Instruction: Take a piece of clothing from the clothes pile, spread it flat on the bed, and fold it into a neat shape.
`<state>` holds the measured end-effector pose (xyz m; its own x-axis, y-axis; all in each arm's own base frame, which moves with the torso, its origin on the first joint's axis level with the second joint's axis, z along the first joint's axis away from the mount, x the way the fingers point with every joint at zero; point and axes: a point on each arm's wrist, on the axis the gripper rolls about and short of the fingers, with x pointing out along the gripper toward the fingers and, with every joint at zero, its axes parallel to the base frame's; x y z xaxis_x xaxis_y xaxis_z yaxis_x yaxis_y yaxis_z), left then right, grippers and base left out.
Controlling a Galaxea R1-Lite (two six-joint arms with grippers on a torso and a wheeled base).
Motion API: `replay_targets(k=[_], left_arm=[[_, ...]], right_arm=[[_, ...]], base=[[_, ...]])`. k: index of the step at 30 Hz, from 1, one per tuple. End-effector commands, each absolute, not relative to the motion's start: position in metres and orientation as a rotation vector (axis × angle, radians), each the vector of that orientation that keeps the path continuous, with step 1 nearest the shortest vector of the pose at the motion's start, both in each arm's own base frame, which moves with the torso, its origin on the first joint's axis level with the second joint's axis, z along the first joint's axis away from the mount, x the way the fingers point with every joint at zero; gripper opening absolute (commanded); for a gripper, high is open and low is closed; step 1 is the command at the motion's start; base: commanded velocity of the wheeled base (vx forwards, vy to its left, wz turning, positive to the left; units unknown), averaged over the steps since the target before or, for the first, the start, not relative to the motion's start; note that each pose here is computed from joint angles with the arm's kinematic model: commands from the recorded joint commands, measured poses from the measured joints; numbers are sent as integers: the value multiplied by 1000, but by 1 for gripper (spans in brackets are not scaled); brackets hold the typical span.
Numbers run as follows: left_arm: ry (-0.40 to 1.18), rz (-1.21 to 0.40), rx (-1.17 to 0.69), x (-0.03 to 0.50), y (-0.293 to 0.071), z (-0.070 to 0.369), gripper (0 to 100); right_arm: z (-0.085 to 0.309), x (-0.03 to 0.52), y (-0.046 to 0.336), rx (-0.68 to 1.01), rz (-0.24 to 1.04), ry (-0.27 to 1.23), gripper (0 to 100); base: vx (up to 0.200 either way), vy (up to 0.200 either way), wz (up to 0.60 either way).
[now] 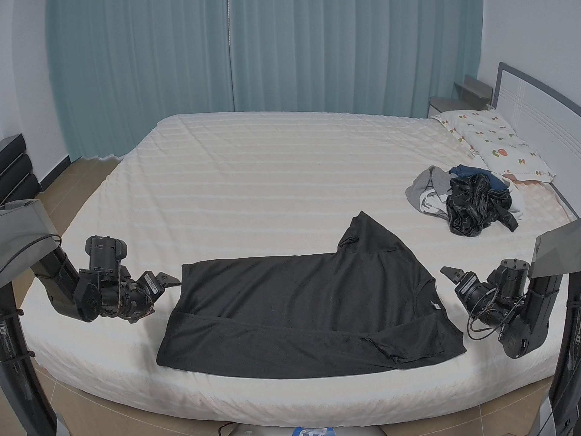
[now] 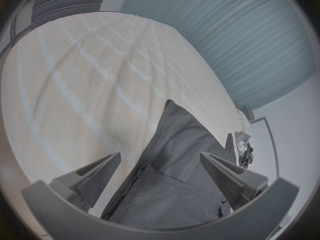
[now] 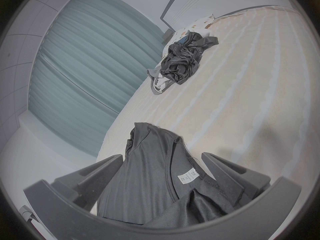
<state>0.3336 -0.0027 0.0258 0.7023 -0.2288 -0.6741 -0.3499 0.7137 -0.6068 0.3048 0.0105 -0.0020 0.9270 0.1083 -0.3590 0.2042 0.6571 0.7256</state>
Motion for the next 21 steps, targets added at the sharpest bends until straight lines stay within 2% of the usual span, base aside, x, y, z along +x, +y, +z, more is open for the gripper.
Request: replay_targets(k=[1, 6, 21], left_arm=[[810, 81, -796, 334, -2, 25, 100], [812, 84, -797, 333, 0, 24, 100], [803, 87, -843, 334, -6, 29, 100]], right_arm=[[-2, 305, 11, 858, -52, 387, 100], [-2, 305, 10, 859, -53, 387, 100], [-2, 306, 11, 858, -50, 384, 100]], base=[[0, 200, 0], [0, 200, 0], [0, 0, 0]])
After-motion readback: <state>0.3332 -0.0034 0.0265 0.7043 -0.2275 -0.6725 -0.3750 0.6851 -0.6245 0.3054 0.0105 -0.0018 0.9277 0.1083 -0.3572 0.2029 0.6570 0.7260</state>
